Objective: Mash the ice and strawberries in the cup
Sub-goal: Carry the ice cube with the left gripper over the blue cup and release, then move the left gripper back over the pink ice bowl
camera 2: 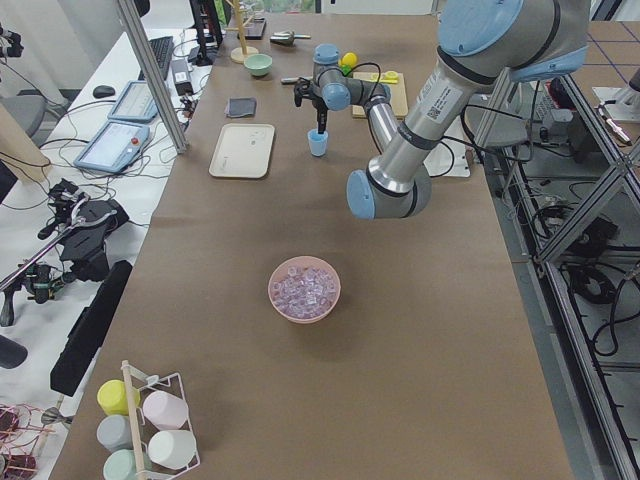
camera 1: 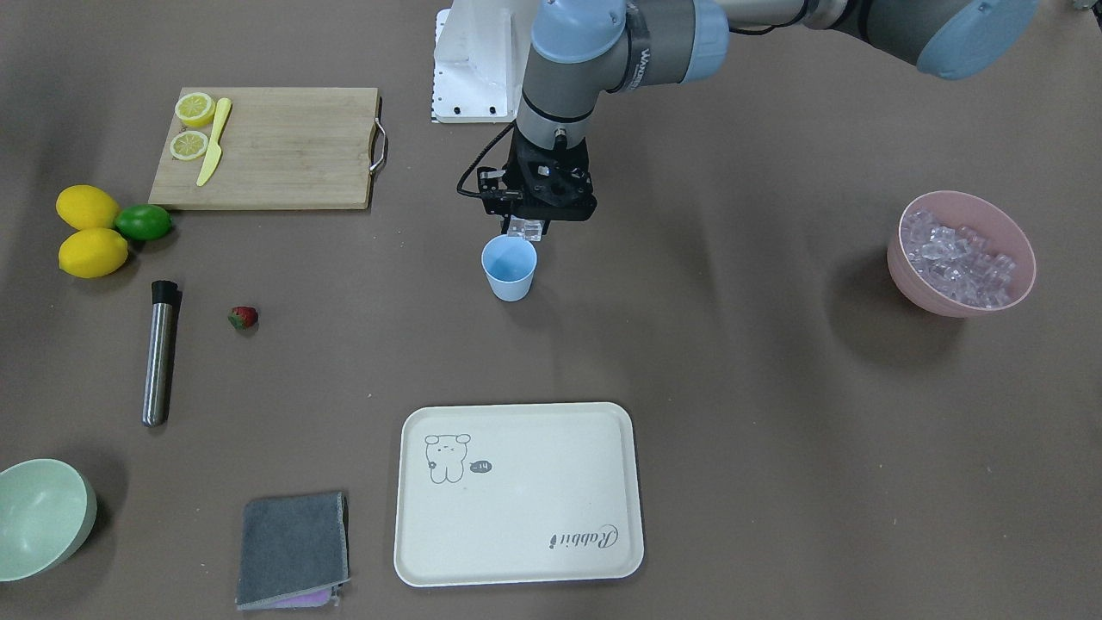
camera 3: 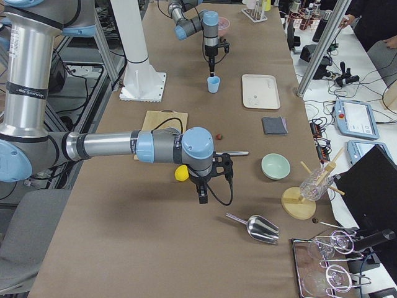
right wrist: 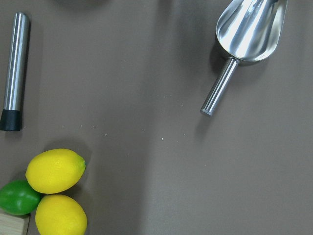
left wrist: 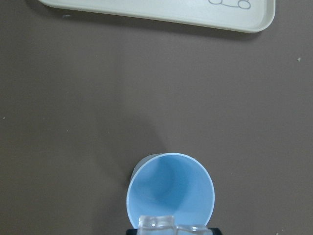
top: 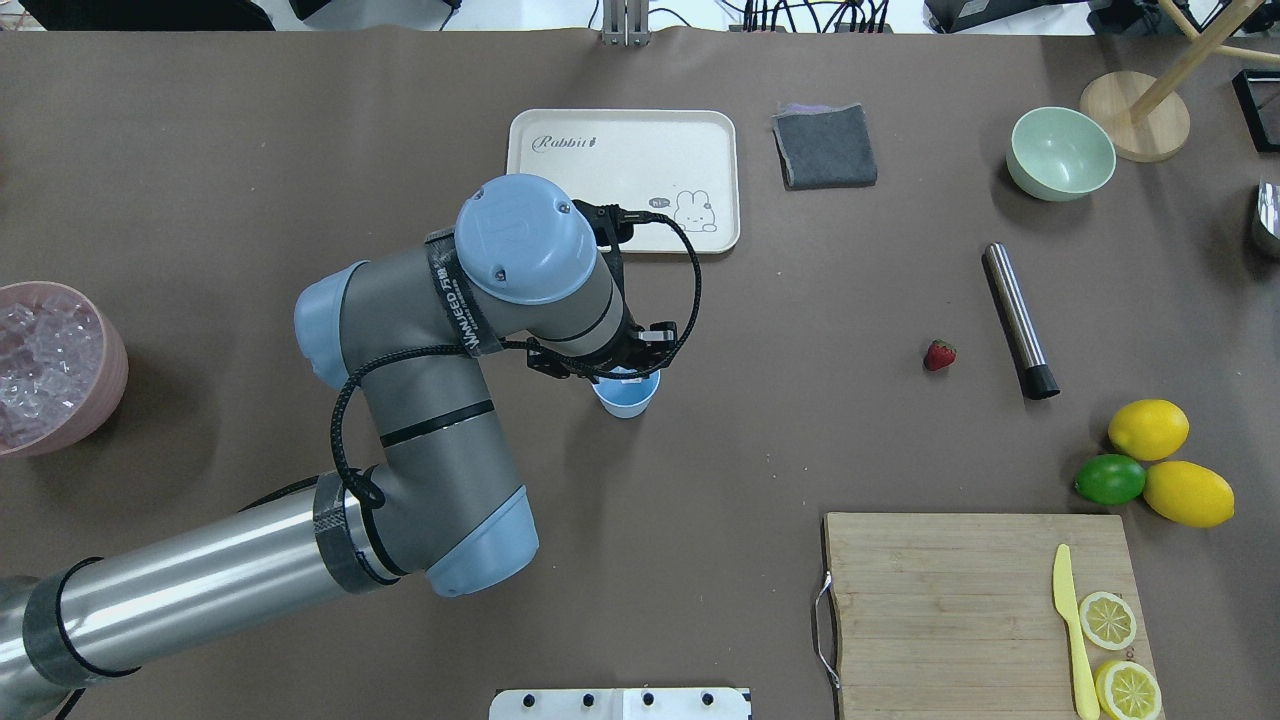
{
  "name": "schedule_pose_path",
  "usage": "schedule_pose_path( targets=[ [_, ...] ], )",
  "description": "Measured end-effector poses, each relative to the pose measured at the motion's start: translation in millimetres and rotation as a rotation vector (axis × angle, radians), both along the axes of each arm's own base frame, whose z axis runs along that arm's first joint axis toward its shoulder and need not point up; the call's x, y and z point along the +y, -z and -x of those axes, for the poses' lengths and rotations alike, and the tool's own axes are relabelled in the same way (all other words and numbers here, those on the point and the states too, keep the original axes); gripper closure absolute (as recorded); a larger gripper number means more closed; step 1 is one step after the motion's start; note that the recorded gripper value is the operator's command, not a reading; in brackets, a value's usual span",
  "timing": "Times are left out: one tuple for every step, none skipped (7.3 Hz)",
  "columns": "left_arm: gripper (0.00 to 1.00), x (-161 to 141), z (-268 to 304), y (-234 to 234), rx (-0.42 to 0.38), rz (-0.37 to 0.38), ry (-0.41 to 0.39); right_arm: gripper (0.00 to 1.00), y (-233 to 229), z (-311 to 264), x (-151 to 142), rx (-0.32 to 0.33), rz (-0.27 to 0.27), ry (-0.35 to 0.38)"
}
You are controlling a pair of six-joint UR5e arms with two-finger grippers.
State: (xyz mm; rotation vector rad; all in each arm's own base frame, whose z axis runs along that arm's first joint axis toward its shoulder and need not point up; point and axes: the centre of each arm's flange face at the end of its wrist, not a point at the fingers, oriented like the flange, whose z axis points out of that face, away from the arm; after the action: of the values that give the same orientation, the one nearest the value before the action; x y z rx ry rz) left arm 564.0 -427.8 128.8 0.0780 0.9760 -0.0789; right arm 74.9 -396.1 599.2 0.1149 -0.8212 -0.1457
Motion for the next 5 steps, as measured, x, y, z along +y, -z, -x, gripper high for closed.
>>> schedule_pose_path(
  targets=[
    [0.03, -0.1, -5.1, -1.7, -0.005, -0.012, 0.005, 0.0, -2.8, 0.1, 3.3, 0.0, 0.006, 0.001],
    [0.03, -0.7, -6.6, -2.7, -0.008, -0.018, 0.007, 0.0, -5.2, 0.3, 6.2, -0.001, 0.012, 0.002],
    [0.03, -0.3, -5.0, -1.7, -0.007, -0.021, 0.008, 0.0, -6.5, 0.3, 7.6, -0.001, 0.014, 0.002],
    [0.03, 0.8, 3.2, -1.3, -0.004, -0.025, 0.011, 0.0, -6.6, 0.4, 8.0, -0.001, 0.015, 0.002],
    [0.03, 3.1, 24.7, -8.0, -0.014, -0.043, 0.004, 0.0, -5.0, 0.3, 6.8, -0.001, 0.012, 0.001]
  ],
)
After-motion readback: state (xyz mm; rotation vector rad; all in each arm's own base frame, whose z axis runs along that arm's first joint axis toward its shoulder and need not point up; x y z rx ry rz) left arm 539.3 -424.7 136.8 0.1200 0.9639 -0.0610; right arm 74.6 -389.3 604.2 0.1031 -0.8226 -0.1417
